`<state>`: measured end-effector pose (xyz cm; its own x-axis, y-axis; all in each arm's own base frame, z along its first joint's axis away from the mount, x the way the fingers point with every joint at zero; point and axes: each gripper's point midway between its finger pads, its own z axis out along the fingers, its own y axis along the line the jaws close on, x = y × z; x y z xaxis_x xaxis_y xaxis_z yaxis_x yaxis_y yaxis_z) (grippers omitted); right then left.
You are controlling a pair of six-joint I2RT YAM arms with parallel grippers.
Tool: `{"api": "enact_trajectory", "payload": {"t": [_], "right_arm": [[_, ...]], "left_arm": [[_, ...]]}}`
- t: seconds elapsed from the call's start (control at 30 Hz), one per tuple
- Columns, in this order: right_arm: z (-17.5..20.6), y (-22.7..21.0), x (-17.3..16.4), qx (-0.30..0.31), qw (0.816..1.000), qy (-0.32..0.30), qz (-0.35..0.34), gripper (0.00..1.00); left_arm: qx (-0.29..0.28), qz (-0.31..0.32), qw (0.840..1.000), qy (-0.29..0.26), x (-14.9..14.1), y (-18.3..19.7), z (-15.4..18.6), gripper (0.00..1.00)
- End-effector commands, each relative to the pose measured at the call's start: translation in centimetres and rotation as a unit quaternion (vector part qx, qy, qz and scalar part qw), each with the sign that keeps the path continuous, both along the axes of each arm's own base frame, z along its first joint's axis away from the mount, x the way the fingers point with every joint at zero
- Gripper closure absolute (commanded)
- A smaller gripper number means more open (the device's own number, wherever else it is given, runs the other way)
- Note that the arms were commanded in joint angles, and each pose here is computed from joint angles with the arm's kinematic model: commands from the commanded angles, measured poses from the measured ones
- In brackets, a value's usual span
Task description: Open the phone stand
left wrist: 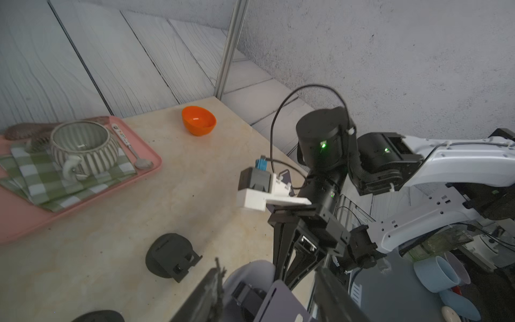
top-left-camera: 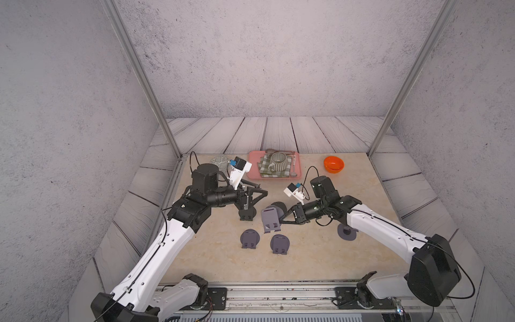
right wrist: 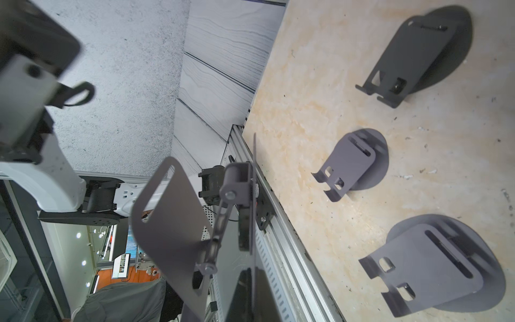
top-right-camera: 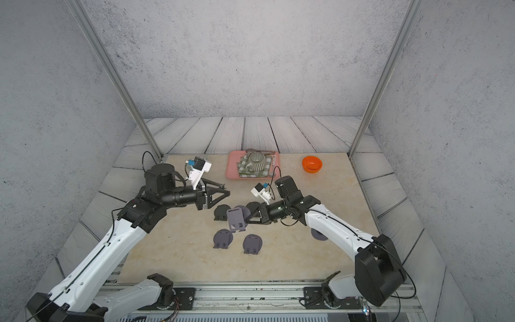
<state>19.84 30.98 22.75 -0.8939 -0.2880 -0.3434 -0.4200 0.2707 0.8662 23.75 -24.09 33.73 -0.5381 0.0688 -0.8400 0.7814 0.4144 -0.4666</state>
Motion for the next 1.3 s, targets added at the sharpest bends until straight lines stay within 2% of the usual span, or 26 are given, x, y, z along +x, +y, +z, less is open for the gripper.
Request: {"api": "enact_trajectory", "payload": {"t": [0.0,0.3,0.5,0.9,1.0,1.1,1.27], "right_arm": [[1.9,0.3,0.2,0.021,0.999,-0.025,0.003,1.00],[3.4,0.5,0.3,0.040,0.999,-0.034,0.004,1.00],[4.2,0.4,0.0,0.049,0.998,-0.041,0.005,1.00],[5.5,0.4,-0.2,0.062,0.997,-0.055,0.008,1.00],[5.3,0.5,-0.2,0.061,0.997,-0.052,0.009,1.00],[5.0,0.6,-0.1,0.059,0.997,-0.048,0.010,1.00],[4.6,0.9,-0.1,0.058,0.997,-0.042,0.012,1.00]], "left_arm": [[-0.045,-0.034,0.998,0.007,-2.0,-0.2,1.9,0.38],[-0.059,-0.053,0.995,0.058,-2.1,-1.1,-0.5,0.34],[-0.049,-0.032,0.997,0.056,-1.5,-0.8,-1.6,0.33],[-0.045,-0.060,0.993,0.089,-2.2,-2.5,-4.1,0.33],[-0.046,-0.064,0.993,0.088,-2.3,-2.9,-4.1,0.39],[-0.048,-0.067,0.993,0.089,-2.4,-3.1,-4.0,0.49],[-0.053,-0.071,0.993,0.083,-2.5,-3.3,-3.6,0.77]]}}
